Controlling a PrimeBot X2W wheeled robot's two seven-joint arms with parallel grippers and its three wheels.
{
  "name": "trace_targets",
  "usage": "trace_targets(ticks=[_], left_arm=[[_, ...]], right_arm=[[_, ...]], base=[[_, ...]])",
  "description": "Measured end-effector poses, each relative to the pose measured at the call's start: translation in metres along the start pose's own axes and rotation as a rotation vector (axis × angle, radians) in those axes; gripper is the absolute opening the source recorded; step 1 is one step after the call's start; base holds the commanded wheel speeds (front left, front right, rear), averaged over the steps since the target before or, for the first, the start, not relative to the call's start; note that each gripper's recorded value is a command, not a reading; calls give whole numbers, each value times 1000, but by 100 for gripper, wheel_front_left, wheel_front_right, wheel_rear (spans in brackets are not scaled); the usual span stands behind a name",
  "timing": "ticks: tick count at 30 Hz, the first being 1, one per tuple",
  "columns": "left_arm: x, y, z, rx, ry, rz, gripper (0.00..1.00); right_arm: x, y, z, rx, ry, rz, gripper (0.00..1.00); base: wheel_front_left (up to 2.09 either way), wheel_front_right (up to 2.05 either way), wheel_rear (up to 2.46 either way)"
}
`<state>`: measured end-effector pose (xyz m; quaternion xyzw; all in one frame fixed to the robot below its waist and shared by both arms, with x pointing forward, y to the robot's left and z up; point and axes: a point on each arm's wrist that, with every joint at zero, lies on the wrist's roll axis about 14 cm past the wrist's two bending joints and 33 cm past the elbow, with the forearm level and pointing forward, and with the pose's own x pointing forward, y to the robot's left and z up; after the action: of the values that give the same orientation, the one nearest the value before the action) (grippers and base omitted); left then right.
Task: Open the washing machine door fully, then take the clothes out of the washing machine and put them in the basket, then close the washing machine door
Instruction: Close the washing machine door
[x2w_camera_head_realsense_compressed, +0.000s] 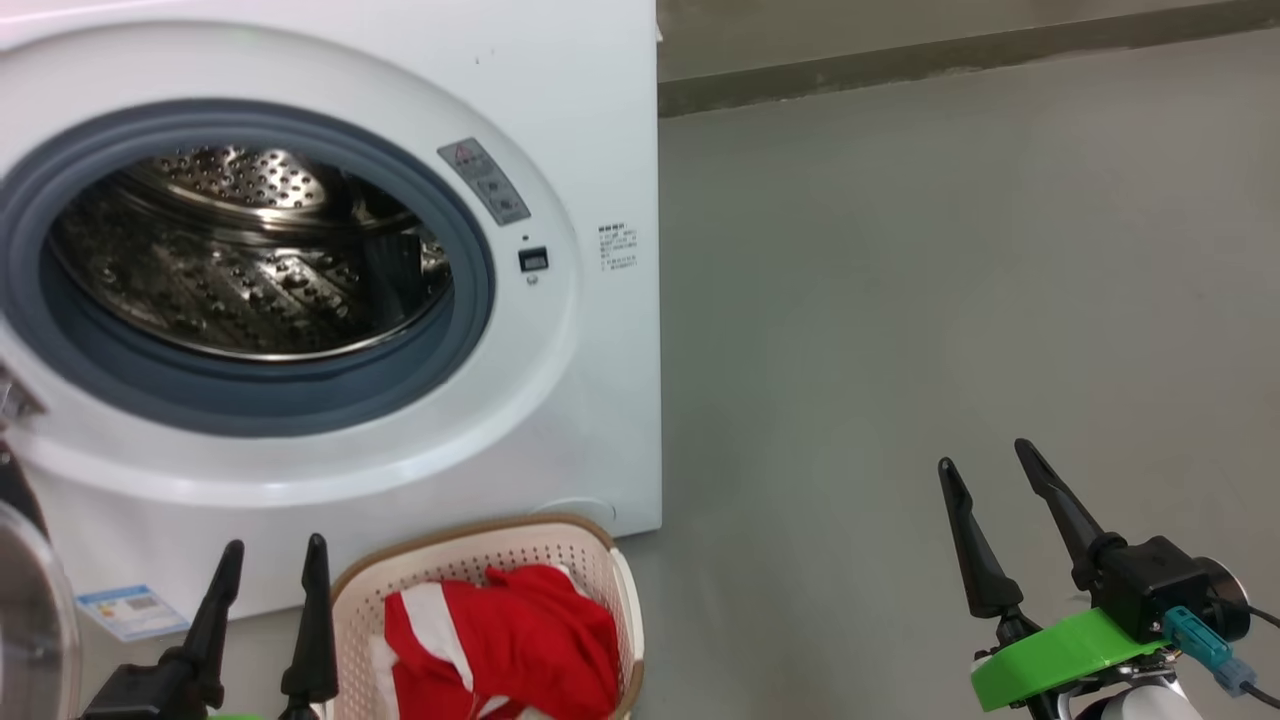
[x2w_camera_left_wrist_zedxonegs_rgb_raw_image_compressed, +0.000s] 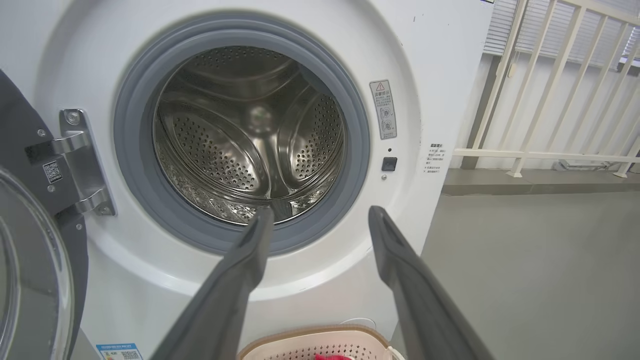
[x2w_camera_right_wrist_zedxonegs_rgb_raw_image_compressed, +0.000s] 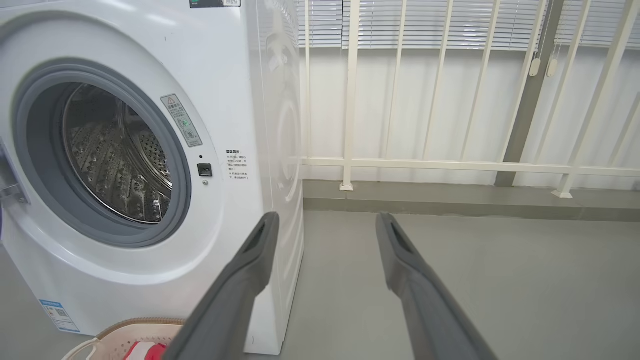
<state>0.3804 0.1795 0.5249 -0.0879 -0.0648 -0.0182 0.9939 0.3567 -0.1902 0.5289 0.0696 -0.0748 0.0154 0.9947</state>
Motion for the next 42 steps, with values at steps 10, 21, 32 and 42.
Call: trace_targets(ticks=[10,21,32,42], left_arm=[[0,1,0,8,1,-6,100],[0,3,-1,1,6,0,100],[-8,19,5,9,-10,56,100],[-26,44,16,16,-40,143,100]], right_arm=[[1,1,-2,1,4,4,100],[2,3,-5,3,13,7,100],[11,18,-8,7,21,55,100],[26,52,-15,8,35,167,100]], base=[[-122,122,0],[-15,15,0],[0,0,0],[0,0,0]])
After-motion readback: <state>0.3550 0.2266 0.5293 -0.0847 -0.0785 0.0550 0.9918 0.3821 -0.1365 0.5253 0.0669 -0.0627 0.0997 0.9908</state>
